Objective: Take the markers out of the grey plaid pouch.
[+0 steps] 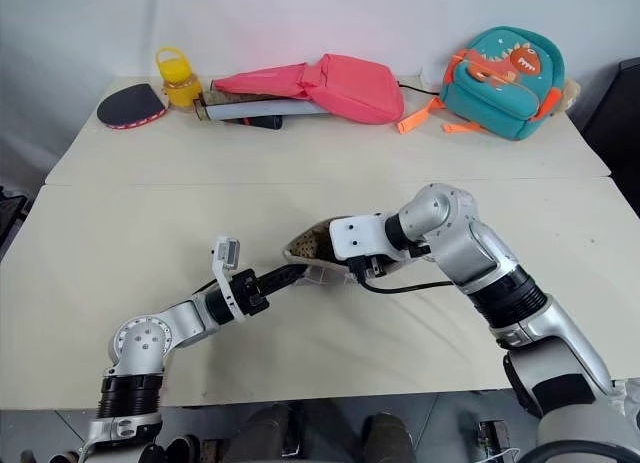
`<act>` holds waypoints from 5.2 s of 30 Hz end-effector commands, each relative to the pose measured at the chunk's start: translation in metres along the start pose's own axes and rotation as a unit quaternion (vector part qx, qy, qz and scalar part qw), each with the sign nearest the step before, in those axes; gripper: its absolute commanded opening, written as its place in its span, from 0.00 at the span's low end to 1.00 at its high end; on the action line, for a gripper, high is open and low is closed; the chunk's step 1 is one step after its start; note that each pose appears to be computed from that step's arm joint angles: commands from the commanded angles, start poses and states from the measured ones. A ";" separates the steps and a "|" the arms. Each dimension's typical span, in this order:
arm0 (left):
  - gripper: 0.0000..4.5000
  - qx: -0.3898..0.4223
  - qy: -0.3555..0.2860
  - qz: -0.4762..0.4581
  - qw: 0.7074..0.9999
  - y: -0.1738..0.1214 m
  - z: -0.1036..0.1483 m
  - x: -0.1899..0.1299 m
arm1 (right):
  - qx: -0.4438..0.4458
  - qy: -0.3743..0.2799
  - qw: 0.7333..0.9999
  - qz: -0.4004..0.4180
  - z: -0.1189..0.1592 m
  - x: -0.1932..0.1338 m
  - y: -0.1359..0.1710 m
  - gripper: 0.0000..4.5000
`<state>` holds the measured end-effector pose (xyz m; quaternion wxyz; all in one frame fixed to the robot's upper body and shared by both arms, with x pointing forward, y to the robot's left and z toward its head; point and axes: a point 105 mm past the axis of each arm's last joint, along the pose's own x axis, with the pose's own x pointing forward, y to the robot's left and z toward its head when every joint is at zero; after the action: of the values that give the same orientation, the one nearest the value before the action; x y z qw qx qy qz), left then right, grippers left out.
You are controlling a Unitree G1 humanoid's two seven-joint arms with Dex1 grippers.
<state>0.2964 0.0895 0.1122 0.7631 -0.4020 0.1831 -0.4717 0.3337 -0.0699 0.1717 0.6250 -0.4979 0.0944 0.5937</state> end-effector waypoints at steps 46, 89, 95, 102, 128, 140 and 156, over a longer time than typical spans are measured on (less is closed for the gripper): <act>0.00 -0.010 -0.014 -0.010 1.000 -0.006 0.000 0.000 | -0.052 0.053 0.997 -0.029 -0.037 0.031 0.002 0.33; 0.00 0.033 -0.014 0.008 0.999 -0.002 0.010 -0.003 | 0.049 -0.132 0.925 -0.353 -0.012 -0.122 -0.088 0.13; 0.00 0.036 -0.013 0.001 0.999 -0.007 0.011 -0.001 | 0.051 0.020 0.935 -0.352 -0.098 -0.093 -0.067 0.13; 0.00 0.043 -0.007 -0.003 0.999 -0.011 0.014 -0.003 | 0.087 0.078 0.937 -0.329 -0.142 -0.078 -0.044 0.13; 0.00 0.041 0.006 -0.011 0.999 -0.012 0.006 0.004 | 0.104 -0.212 0.966 -0.106 0.025 -0.085 -0.013 0.58; 0.00 0.044 0.019 -0.009 0.999 -0.013 0.002 0.004 | 0.071 -0.157 0.981 -0.089 0.005 -0.049 -0.006 0.58; 0.00 0.039 0.024 -0.017 0.999 -0.015 0.000 0.008 | -0.011 -0.055 0.996 -0.070 -0.010 -0.003 -0.006 0.38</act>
<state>0.2947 0.0853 0.1176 0.7718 -0.3718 0.1834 -0.4822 0.3402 -0.0816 0.1680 0.6718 -0.4543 0.0346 0.5840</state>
